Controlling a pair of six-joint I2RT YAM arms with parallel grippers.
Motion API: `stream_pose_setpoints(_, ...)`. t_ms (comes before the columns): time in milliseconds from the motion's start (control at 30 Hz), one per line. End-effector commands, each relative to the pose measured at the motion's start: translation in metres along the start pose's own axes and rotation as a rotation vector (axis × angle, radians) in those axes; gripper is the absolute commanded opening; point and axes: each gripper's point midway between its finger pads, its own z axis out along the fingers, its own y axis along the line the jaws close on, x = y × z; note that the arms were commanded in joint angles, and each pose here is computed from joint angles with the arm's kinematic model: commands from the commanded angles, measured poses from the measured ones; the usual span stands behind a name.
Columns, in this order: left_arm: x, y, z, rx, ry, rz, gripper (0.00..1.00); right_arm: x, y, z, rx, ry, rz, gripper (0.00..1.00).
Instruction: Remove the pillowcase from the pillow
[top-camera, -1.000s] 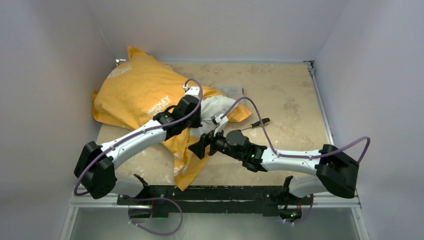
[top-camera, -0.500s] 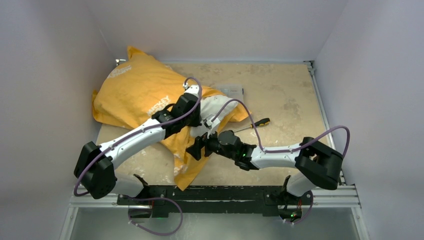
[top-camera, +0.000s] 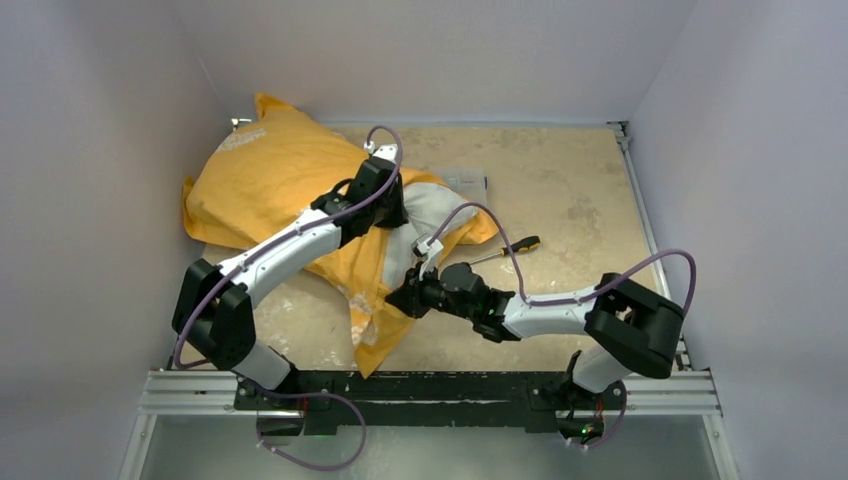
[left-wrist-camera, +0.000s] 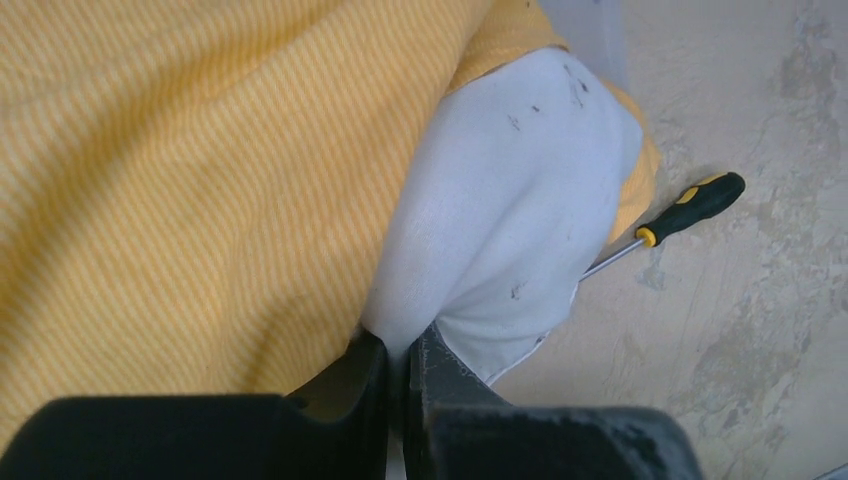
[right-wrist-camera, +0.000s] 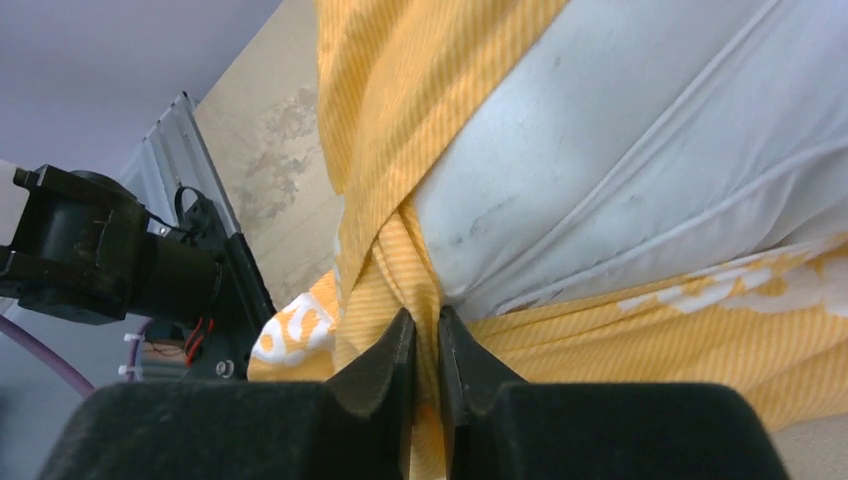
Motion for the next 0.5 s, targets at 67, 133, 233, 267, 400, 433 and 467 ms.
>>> stream_pose_setpoints(67, -0.138, -0.022, -0.028, 0.096, -0.367, -0.091, 0.0, 0.062, 0.026, 0.002, -0.119, 0.225, 0.108, 0.14)
stream_pose_setpoints(133, -0.152, -0.015, -0.036, 0.091, -0.4, -0.103, 0.0, 0.073, 0.021, 0.006, -0.099, 0.257, 0.119, 0.14)
stream_pose_setpoints(233, -0.172, -0.005, -0.046, 0.087, -0.445, -0.121, 0.0, 0.083, 0.024, 0.008, -0.107, 0.287, 0.119, 0.13)
stream_pose_setpoints(267, -0.179, -0.005, -0.05, 0.093, -0.454, -0.12, 0.0, 0.084, 0.023, 0.009, -0.094, 0.288, 0.119, 0.13)
stream_pose_setpoints(400, -0.169, -0.011, -0.053, 0.134, -0.406, -0.106, 0.0, 0.067, 0.009, 0.013, 0.03, 0.23, 0.137, 0.18)
stream_pose_setpoints(433, -0.163, -0.011, -0.054, 0.148, -0.391, -0.107, 0.0, 0.058, 0.005, 0.013, 0.07, 0.202, 0.143, 0.2)
stream_pose_setpoints(467, -0.156, -0.011, -0.057, 0.156, -0.379, -0.107, 0.0, 0.048, 0.003, 0.013, 0.103, 0.173, 0.155, 0.24)
